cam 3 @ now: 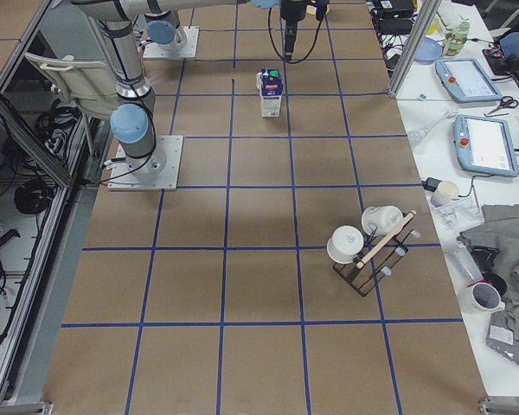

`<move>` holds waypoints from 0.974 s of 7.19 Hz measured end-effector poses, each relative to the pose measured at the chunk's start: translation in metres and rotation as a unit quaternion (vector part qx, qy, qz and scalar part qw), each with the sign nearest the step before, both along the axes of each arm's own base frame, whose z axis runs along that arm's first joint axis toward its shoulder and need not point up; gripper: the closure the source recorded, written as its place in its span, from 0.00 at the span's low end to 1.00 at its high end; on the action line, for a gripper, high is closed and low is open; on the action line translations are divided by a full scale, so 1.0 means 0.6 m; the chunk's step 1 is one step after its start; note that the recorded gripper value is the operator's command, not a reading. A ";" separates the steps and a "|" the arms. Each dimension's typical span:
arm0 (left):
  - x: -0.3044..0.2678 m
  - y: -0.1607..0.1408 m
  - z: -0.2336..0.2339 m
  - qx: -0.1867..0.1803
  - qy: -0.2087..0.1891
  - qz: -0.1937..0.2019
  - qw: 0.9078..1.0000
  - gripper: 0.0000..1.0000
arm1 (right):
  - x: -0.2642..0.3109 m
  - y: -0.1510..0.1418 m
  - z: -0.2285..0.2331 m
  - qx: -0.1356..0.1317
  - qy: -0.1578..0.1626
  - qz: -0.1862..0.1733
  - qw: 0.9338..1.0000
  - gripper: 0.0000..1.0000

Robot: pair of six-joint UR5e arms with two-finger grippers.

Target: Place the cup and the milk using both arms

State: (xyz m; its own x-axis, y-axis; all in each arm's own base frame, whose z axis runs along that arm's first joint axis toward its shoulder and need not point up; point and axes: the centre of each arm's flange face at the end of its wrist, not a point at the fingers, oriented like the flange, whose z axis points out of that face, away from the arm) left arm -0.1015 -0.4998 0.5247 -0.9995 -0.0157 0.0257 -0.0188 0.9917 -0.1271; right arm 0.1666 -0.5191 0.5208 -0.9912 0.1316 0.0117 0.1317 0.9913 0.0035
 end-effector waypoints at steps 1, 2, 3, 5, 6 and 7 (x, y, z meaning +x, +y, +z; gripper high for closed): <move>0.000 0.000 -0.001 0.000 0.000 0.000 1.000 0.00 | -0.007 0.005 0.007 0.002 0.000 -0.002 1.000 0.00; 0.000 0.001 -0.001 0.001 0.000 0.000 1.000 0.00 | -0.009 0.008 0.010 0.003 0.000 -0.004 1.000 0.00; 0.000 0.001 -0.002 0.001 0.000 0.001 1.000 0.00 | -0.009 0.010 0.012 0.004 0.000 -0.006 1.000 0.00; 0.000 0.002 -0.005 0.003 0.000 0.001 1.000 0.00 | -0.009 0.012 0.013 0.003 -0.001 -0.008 1.000 0.00; 0.000 0.002 -0.006 0.004 0.000 0.001 1.000 0.00 | -0.009 0.012 0.013 0.003 -0.001 -0.008 1.000 0.00; 0.000 0.002 -0.008 0.005 0.000 0.002 1.000 0.00 | -0.008 0.012 0.012 0.004 -0.001 -0.006 1.000 0.00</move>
State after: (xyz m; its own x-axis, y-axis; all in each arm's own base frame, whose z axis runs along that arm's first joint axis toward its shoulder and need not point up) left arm -0.1018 -0.4984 0.5200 -0.9995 -0.0201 0.0251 -0.0229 0.9929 -0.1169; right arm 0.1617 -0.5118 0.5278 -0.9897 0.1428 0.0114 0.1429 0.9897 0.0111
